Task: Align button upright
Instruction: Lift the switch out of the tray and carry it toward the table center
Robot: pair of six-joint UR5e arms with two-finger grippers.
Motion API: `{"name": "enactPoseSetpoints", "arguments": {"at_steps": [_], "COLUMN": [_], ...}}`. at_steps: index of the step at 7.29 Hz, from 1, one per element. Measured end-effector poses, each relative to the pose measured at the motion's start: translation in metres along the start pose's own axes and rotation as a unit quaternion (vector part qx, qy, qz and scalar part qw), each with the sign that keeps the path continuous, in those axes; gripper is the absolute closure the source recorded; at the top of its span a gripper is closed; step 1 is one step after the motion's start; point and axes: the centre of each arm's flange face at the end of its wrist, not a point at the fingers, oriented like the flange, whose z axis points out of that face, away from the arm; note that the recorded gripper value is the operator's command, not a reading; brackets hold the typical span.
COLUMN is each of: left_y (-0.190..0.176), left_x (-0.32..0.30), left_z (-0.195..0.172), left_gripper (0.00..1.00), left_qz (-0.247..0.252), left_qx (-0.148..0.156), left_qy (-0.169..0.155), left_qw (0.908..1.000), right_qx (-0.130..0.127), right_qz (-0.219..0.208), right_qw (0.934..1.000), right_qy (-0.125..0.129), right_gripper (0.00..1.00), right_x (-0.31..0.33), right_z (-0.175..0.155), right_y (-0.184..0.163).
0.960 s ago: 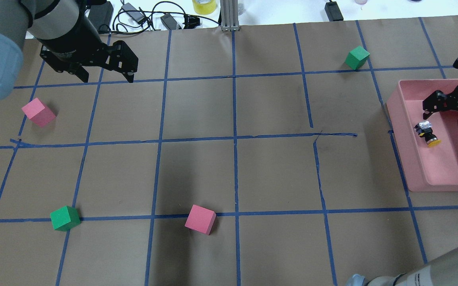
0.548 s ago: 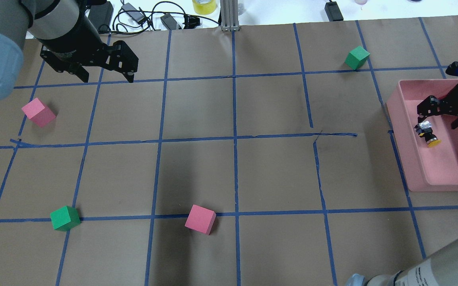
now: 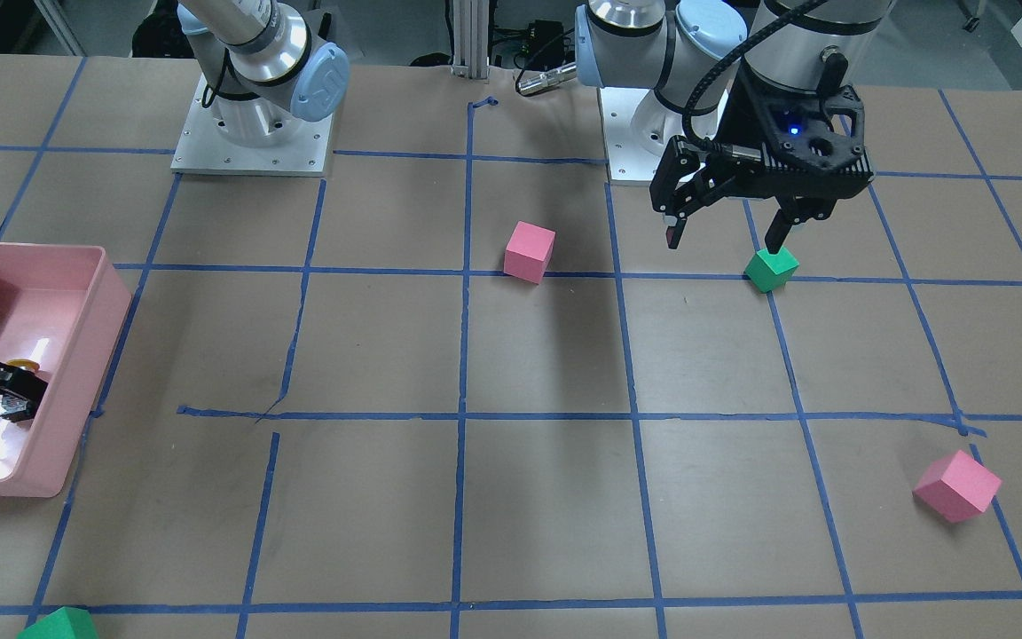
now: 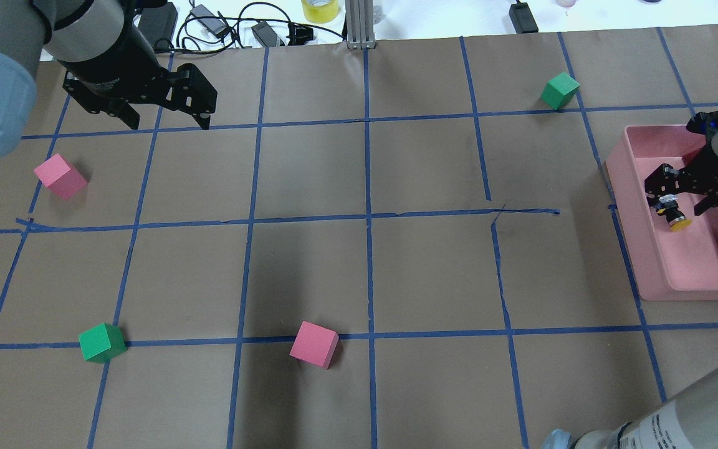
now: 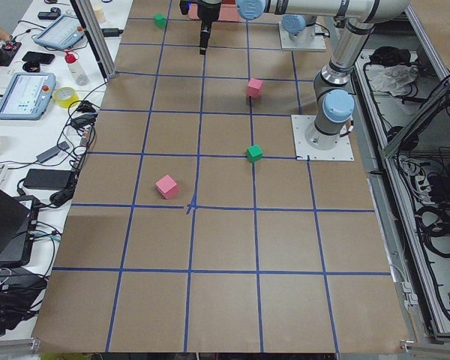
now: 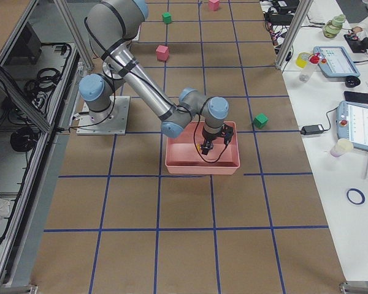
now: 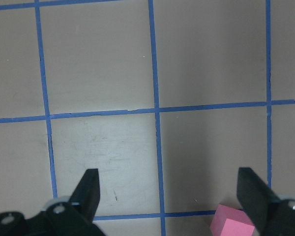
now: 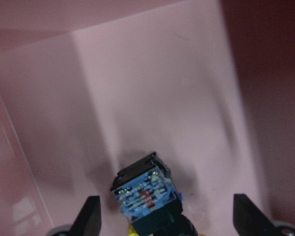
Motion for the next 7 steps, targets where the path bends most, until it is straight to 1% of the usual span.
{"name": "enactPoseSetpoints", "arguments": {"at_steps": [2,3,5,7], "left_y": [0.0,0.0,0.0,0.0], "left_x": [0.0,0.0,0.0,0.0], "left_z": [0.0,0.0,0.0,0.0], "left_gripper": [0.0,0.0,0.0,0.0], "left_qz": [0.0,0.0,0.0,0.0], "left_qx": [0.0,0.0,0.0,0.0], "left_qy": [0.0,0.0,0.0,0.0], "left_qw": [1.0,1.0,1.0,1.0], "right_qx": [-0.009,-0.015,-0.025,-0.039], "right_qz": [-0.001,-0.001,-0.002,-0.006], "right_qw": [1.0,0.9999,0.9996,0.9989], "right_qy": [0.0,0.004,0.011,0.026], "right_gripper": [1.0,1.0,1.0,1.0], "right_x": [-0.001,0.0,0.002,0.004], "right_z": [-0.002,-0.011,-0.053,-0.11], "right_y": [0.004,0.005,0.011,0.012]}}
